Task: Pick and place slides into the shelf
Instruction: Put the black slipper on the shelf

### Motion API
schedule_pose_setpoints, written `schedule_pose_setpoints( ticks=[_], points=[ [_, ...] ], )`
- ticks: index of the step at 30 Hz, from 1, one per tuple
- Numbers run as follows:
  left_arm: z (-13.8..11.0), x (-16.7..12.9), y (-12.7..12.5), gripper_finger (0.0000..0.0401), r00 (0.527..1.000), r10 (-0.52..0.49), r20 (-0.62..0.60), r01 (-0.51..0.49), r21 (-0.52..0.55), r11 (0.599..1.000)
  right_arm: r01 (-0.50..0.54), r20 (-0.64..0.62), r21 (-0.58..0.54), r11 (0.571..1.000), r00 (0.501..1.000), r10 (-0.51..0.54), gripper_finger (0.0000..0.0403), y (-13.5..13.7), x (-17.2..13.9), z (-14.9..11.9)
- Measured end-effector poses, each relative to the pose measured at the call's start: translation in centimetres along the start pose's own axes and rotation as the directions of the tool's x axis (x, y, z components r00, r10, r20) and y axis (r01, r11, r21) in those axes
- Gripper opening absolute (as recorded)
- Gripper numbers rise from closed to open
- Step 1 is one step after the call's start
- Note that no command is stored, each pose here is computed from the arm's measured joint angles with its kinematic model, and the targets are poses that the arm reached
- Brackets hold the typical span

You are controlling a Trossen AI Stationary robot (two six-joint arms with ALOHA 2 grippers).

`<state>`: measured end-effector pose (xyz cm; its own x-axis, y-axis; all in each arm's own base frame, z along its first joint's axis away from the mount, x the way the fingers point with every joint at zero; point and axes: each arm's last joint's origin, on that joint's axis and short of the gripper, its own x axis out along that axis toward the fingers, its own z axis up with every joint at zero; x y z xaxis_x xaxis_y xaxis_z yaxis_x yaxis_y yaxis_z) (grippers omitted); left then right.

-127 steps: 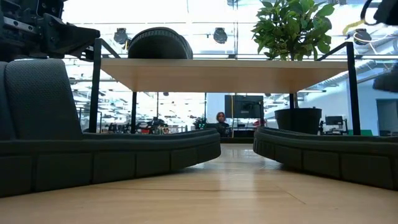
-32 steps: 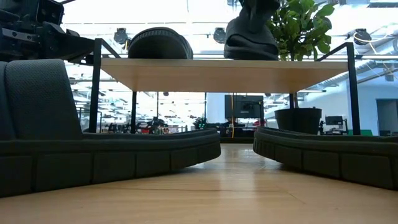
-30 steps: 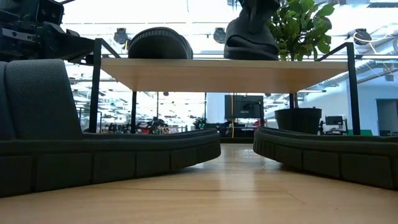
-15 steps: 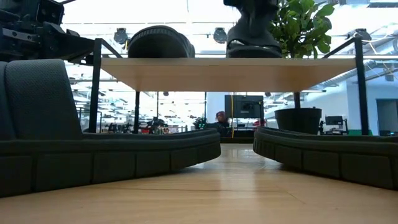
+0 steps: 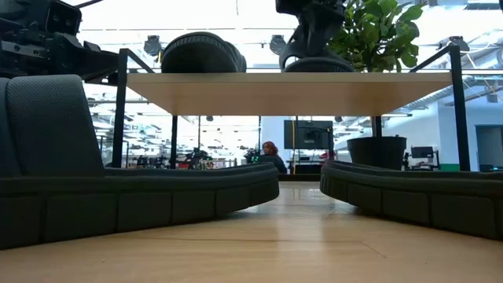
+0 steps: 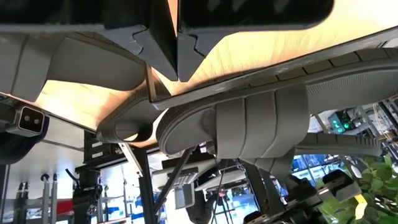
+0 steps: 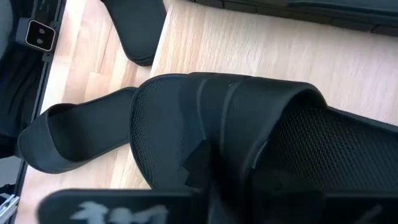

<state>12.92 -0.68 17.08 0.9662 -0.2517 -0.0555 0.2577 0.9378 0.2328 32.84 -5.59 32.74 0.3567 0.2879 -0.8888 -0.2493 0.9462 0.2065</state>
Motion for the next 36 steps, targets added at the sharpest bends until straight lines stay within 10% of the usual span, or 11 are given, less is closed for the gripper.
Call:
schedule_pose_setpoints(
  ticks=[15, 36],
  points=[
    [0.0, 0.0, 0.0, 0.0005, 1.000, 0.000, 0.002, 0.000, 0.002, 1.000, 0.120, -0.042, 0.002, 0.993, 0.992, -0.120, 0.0186, -0.3, 0.0, -0.1],
    [0.0, 0.0, 0.0, 0.0005, 1.000, 0.001, 0.003, -0.001, 0.004, 1.000, 0.104, 0.096, 0.010, 0.995, 0.990, -0.104, 0.0195, 1.9, -3.6, -0.6]
  ],
)
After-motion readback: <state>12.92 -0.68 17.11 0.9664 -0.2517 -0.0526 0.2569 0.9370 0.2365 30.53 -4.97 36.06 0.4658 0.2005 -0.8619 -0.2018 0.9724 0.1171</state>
